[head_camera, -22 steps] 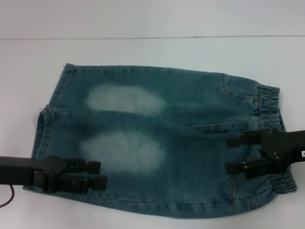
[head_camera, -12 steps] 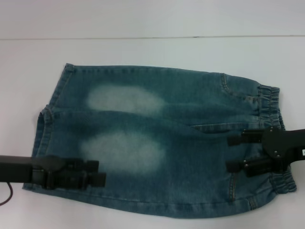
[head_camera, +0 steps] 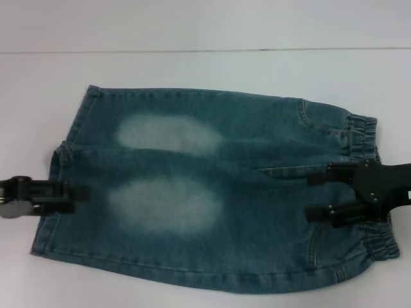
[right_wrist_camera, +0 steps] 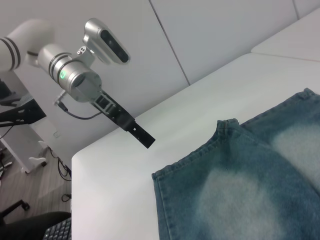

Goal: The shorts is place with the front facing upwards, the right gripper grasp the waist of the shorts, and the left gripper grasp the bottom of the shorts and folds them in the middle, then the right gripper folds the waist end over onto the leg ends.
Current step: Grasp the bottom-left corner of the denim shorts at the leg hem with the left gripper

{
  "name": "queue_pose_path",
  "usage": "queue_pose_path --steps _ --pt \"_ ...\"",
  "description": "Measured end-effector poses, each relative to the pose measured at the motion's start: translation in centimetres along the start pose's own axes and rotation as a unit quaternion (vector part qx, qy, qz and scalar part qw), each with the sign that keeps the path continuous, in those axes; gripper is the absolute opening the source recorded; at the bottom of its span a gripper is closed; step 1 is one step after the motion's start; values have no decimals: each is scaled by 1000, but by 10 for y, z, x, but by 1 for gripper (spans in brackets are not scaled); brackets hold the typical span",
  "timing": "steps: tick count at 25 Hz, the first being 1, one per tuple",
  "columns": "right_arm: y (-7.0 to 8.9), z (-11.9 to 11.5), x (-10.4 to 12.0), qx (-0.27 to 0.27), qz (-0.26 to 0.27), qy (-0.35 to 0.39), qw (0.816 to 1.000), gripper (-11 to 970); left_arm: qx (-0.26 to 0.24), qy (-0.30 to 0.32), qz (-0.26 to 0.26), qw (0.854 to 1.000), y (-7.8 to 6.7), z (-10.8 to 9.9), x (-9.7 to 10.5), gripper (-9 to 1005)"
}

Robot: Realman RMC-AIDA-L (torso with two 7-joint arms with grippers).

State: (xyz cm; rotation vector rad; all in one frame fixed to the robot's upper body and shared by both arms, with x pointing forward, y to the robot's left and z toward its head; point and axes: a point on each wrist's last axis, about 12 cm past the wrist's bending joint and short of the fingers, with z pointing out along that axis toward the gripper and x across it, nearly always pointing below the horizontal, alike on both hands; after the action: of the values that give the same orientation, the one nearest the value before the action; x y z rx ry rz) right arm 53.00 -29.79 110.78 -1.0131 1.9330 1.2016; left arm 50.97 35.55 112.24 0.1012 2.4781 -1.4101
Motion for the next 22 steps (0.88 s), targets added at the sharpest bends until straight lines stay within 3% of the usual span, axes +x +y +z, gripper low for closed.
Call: queue_pose_path --steps 6,13,22 --pt "-2 0 -2 7 -8 2 1000 955 -67 8 -53 996 12 -8 2 792" --pt "-4 1 -3 13 -15 6 1000 955 -134 13 -74 988 26 -9 3 782" --pt "-6 2 -4 16 -24 6 1000 955 -172 15 -82 982 35 -10 5 783"
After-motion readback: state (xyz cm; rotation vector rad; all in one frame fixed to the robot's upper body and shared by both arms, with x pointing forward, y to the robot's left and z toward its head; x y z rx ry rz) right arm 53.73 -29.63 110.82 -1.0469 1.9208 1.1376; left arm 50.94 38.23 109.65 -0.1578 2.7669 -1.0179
